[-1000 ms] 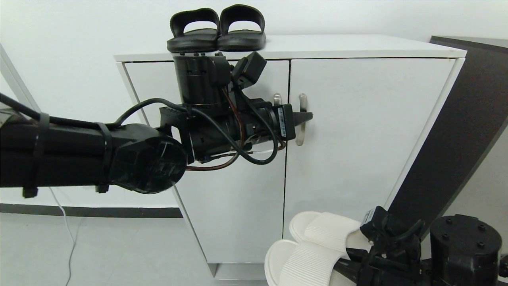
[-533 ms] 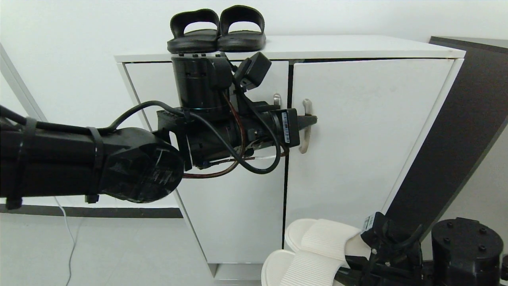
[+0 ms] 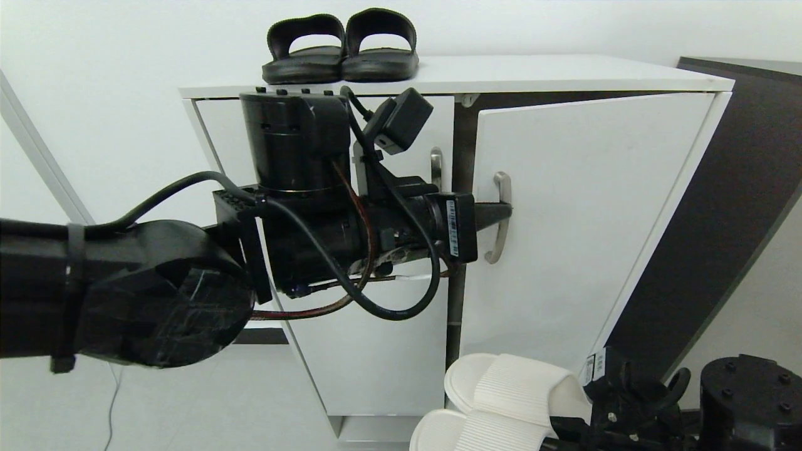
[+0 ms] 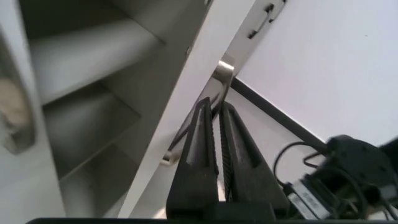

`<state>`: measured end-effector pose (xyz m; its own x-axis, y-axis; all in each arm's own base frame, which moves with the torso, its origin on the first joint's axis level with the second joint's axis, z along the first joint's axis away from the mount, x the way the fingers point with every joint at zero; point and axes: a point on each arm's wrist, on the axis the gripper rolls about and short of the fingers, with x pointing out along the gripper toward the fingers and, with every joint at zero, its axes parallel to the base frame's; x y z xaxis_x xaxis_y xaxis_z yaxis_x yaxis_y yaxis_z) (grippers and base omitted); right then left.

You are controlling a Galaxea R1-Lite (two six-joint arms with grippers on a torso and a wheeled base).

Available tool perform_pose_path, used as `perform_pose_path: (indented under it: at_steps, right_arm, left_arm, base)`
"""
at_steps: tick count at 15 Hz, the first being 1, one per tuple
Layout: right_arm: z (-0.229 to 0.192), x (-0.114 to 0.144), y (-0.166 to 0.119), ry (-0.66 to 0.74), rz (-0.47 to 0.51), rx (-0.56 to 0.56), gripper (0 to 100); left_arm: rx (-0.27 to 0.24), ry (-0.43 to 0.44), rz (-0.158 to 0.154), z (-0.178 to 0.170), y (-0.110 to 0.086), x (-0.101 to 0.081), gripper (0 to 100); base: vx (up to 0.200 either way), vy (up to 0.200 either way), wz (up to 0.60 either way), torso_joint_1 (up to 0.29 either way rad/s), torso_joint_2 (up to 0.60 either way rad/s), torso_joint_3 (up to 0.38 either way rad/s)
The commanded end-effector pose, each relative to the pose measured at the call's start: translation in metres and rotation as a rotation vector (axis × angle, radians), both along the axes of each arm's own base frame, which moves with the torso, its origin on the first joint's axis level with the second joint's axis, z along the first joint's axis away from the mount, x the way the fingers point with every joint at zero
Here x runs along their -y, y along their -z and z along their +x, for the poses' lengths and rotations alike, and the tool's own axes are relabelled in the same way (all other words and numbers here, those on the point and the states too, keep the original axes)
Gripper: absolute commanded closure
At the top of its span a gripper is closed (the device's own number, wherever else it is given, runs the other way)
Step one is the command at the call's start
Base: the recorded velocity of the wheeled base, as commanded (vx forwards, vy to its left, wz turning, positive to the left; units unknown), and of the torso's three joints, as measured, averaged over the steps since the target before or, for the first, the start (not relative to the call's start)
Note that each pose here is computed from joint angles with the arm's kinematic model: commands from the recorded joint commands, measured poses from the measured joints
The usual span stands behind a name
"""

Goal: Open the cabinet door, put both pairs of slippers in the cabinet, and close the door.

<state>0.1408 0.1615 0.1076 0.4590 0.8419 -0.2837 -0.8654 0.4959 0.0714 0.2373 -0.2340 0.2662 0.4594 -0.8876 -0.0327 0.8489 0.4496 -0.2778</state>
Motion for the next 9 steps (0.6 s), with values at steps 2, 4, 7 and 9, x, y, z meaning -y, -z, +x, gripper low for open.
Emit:
perform_pose_path:
  at_steps: [2, 4, 7, 9]
  right_arm:
    - [-0.005, 0.0, 0.002, -0.019, -0.009, 0.0, 100]
    - [-0.007, 0.0, 0.002, -0.028, 0.002, 0.009, 100]
    - [-0.01, 0.0, 0.003, -0.036, 0.003, 0.012, 100]
    - [-0.013, 0.0, 0.003, -0.05, 0.003, 0.014, 100]
  left_arm:
    - [0.017, 0.033, -0.014, -0.02, -0.007, -0.004, 100]
    - [0.025, 0.055, -0.015, -0.033, -0.01, -0.008, 100]
    - [0.032, 0.073, -0.007, -0.05, -0.008, -0.018, 100]
    - [0.021, 0.072, 0.004, -0.055, -0.004, -0.024, 100]
  base:
    - [0.0, 0.0, 0.0, 0.0, 0.0, 0.0]
    - [0.0, 0.0, 0.0, 0.0, 0.0, 0.0]
    - [0.0, 0.0, 0.0, 0.0, 0.0, 0.0]
    - [0.0, 0.0, 0.0, 0.0, 0.0, 0.0]
